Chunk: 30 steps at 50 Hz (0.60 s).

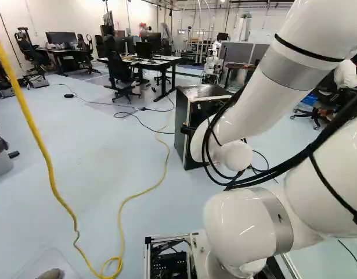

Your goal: Grab a drink from the fridge

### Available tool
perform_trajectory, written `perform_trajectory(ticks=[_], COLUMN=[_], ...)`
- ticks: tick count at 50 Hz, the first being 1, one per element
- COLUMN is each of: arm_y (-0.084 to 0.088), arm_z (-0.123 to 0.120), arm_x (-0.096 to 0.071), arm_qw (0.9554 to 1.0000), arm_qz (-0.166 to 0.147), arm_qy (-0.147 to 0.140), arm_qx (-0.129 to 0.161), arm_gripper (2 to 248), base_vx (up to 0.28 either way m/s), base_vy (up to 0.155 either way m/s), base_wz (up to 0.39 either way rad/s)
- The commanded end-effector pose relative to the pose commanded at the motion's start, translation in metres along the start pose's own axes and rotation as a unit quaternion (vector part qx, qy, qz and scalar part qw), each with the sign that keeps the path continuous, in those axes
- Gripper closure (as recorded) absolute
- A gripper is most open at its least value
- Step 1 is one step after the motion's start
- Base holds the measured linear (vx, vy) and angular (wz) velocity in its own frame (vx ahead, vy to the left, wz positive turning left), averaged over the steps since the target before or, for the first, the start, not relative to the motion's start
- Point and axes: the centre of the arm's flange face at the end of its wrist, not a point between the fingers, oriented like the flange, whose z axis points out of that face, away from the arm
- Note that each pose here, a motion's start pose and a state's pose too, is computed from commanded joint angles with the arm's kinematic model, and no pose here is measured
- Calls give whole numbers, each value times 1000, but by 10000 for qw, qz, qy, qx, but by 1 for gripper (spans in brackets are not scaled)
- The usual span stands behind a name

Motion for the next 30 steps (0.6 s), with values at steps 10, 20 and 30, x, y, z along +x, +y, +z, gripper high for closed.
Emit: perform_trajectory(ticks=[10, 20, 30], arm_y=[0, 0, 0], arm_z=[0, 0, 0], arm_x=[0, 0, 0], arm_qw=[10000, 10000, 10000], arm_qz=[0, 0, 0], arm_qy=[0, 0, 0], arm_qx=[0, 0, 0], arm_gripper=[3, 3, 3], base_vx=[64, 70, 57], base_vy=[-47, -48, -31], base_wz=[2, 2, 60])
